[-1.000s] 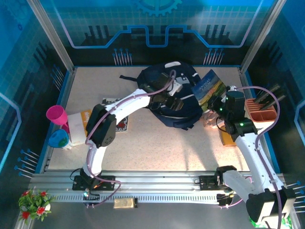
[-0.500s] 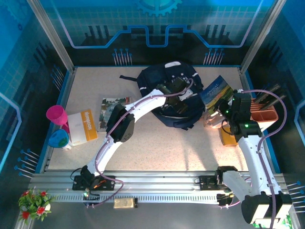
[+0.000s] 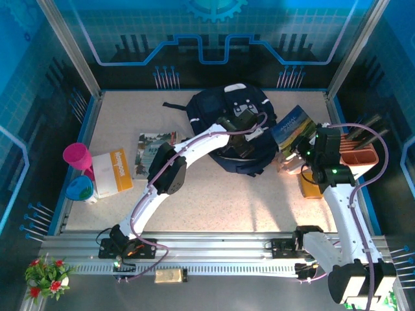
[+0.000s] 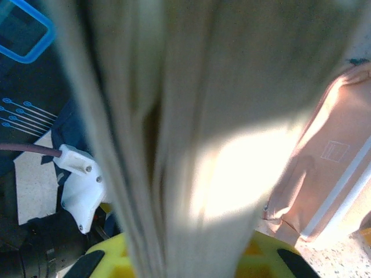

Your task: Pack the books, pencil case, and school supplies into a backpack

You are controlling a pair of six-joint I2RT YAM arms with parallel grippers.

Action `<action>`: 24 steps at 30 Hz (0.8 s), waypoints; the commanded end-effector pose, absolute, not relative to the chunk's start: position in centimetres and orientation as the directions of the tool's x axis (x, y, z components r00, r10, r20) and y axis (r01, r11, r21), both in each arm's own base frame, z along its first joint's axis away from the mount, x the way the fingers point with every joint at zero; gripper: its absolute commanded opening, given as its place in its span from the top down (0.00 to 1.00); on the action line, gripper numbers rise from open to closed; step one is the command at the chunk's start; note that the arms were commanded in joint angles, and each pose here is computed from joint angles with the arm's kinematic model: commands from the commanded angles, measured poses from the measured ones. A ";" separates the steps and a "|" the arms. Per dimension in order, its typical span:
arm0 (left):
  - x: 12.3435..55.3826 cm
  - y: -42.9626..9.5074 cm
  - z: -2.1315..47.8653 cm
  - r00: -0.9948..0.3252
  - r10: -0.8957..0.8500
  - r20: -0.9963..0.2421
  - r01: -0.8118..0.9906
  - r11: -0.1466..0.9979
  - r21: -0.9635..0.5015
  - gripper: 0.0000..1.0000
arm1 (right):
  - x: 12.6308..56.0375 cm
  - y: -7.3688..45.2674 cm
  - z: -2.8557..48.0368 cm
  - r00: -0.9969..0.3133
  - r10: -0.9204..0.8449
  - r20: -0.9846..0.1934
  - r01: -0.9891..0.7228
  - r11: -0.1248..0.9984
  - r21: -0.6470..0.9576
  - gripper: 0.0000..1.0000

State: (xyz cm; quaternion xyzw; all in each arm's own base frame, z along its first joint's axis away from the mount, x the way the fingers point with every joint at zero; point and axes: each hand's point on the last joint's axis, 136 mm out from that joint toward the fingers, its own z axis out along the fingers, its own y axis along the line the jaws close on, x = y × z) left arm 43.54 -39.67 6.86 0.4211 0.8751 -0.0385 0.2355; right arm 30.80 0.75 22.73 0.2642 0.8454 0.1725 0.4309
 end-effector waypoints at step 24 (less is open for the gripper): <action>46.6 -37.0 18.8 -0.640 0.407 -0.651 0.575 0.816 -0.055 0.92 | 30.0 -1.7 25.5 -0.382 0.615 -0.690 0.347 0.787 0.510 0.92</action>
